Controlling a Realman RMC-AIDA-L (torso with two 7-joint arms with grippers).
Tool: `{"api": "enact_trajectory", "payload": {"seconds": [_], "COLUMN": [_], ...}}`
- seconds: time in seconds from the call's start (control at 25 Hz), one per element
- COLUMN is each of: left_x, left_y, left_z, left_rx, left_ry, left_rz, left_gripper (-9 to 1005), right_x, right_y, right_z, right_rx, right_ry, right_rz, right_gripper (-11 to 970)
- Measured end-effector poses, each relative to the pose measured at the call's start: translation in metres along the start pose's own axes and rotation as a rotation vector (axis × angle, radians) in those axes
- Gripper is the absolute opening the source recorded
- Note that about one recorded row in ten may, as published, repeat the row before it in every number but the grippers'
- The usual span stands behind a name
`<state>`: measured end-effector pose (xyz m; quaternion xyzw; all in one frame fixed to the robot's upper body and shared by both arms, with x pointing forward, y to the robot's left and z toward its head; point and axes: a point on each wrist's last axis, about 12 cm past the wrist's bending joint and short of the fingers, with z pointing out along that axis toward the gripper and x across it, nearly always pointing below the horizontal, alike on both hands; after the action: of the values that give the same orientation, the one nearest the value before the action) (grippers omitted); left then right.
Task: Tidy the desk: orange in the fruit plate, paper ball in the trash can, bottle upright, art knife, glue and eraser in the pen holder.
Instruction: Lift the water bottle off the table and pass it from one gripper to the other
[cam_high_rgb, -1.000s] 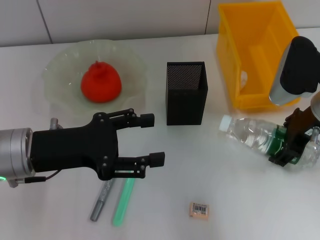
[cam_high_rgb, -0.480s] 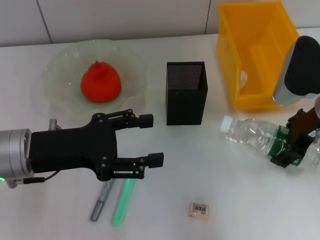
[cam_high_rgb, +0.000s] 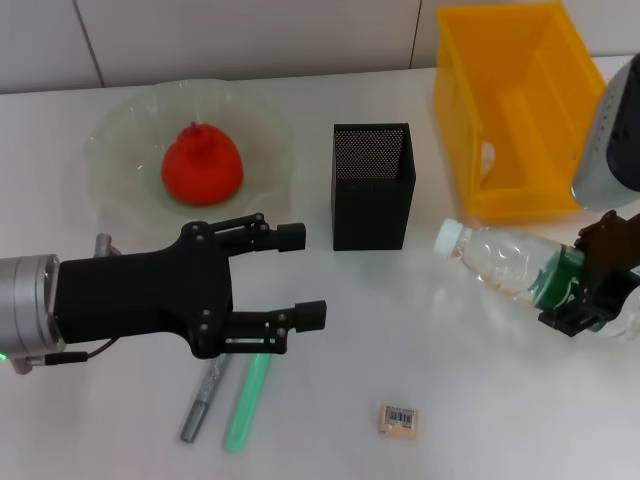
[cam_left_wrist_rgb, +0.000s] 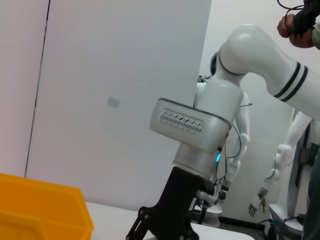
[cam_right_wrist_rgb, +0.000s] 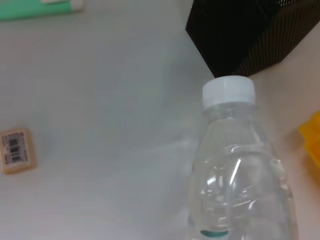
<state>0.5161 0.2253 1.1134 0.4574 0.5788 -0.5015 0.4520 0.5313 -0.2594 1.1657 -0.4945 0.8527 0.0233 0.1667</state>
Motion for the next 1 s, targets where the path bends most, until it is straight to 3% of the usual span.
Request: {"api": "enact_trajectory", "payload": {"seconds": [0.44,0.72,1.0], "left_x": [-0.003,-0.005,-0.007], "left_y": [0.000,-0.002,-0.002], "left_z": [-0.013,-0.018,-0.019], "left_rx": [-0.036,-0.046,-0.054], "left_ry": [-0.036,-0.044,-0.053], "left_rz": [0.010,0.034,0.041], "left_gripper": [791,791,790], "right_x": [0.002,0.003,0.019], "right_y": [0.021,0.022,0.020], "right_z": [-0.032,-0.051,-0.073], "right_rx": [0.039,0.041,0.044], "right_ry": [-0.130,-0.268,-0.461], "right_rz": [-0.008,0.022,0.068], "right_gripper": [766,767,767]}}
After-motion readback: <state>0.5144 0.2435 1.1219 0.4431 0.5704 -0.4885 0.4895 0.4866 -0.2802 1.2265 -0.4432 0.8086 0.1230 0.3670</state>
